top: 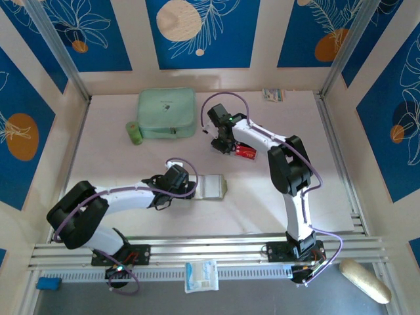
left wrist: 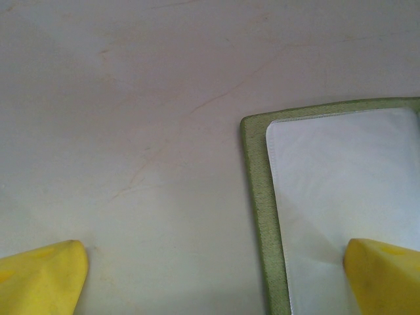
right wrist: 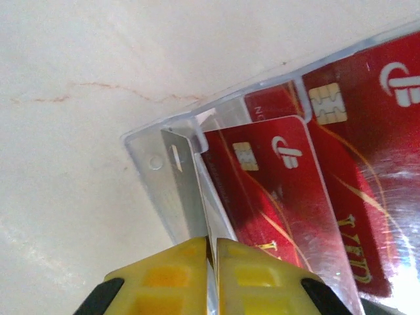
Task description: Put the credit cards into the card holder
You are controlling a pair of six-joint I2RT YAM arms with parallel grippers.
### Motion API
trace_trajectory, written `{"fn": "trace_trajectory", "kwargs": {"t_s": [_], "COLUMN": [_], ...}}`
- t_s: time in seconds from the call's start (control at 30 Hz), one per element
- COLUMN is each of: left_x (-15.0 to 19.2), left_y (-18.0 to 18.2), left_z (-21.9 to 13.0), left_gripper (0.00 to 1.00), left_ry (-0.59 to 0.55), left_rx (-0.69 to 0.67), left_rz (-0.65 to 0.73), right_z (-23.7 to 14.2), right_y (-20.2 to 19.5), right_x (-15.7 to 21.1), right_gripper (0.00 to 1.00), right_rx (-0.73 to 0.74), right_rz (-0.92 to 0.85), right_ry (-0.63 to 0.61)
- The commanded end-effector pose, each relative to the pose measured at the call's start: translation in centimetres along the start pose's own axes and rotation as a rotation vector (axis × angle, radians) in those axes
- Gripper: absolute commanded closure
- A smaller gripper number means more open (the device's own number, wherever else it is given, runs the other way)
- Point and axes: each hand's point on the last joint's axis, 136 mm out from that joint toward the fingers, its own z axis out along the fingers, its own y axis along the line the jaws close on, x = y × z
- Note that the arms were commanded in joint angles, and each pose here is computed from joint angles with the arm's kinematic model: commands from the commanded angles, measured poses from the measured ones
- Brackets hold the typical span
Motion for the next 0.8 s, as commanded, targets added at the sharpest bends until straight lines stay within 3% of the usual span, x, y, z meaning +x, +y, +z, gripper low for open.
{"fn": "trace_trajectory", "kwargs": {"t_s": [0.0,0.17,0.43,0.77], "left_x": [-0.1,-0.2,-0.8,-1.4], "left_y": [0.0,0.0,-0.3,-0.3], "left_z": [-0.2,-0.3,-1.0,-1.1], "left_gripper": [0.0,0.0,0.0,0.0], "left_ry": [0.003,0.001,-0.012,-0.016], "left_rx": [0.009,0.012,0.027,0.002], "left_rz": [0.008,0.005,-0.001,0.004], "right_z": [-1.8,-2.4,-5.8,-10.8], "right_y": [0.8,1.2,1.7,3.6], "right_x": [-0.7,-1.1,-2.8,-3.9], "right_gripper": [0.91,1.0,1.0,1.0], "right_rx": [-0.023,-0.019,-0.012,-0.186], "right_rz": [-0.032,-0.059,-0.061,0.209], "right_ry": [-0.045,-0.06,-0.146,-0.273]}}
